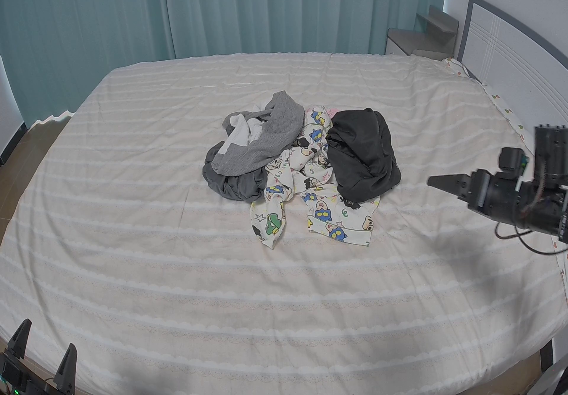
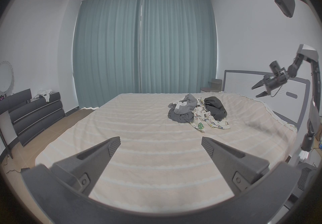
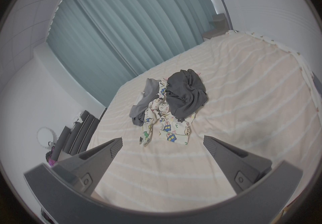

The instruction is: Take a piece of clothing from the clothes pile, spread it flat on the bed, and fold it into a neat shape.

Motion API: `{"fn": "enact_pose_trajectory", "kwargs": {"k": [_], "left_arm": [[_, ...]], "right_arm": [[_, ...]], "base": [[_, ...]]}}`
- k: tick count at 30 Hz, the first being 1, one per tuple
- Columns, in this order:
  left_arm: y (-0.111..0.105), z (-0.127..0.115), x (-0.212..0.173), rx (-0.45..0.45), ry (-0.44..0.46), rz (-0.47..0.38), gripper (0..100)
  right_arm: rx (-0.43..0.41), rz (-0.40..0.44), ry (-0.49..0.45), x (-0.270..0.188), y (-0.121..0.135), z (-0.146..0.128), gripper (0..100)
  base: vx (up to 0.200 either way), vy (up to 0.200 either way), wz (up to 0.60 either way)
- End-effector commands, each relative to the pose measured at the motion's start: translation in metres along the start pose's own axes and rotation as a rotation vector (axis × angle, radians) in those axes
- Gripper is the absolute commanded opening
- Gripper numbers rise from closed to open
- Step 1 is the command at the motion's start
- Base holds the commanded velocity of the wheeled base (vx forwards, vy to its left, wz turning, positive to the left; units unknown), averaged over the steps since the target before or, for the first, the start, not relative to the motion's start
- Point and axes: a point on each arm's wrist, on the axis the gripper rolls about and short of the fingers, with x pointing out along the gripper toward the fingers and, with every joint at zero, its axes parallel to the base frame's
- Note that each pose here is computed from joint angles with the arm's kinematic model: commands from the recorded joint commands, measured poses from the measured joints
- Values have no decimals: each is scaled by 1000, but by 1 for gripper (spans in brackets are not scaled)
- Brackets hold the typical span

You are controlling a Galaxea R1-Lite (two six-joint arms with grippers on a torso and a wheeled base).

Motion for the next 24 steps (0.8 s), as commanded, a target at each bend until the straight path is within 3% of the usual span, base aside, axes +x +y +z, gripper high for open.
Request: {"fn": "enact_pose_trajectory", "kwargs": {"k": [1,5,11,17,24], "left_arm": [[0,-4,0,0,-2,0,100],[0,-4,0,0,-2,0,100],[0,-4,0,0,-2,0,100],[0,-4,0,0,-2,0,100],[0,-4,0,0,-2,0,100]], "right_arm": [[56,-65,72,112,13,-18,100],[49,-92,112,137,6,-32,100],[59,-110,93,161,-6,-34,100],[64,-198,72,178,-27,-36,100],[68,-195,93,199,-35,-60,100]], "base": [[0,0,0],[0,0,0],[0,0,0],[0,0,0],[0,0,0]]}}
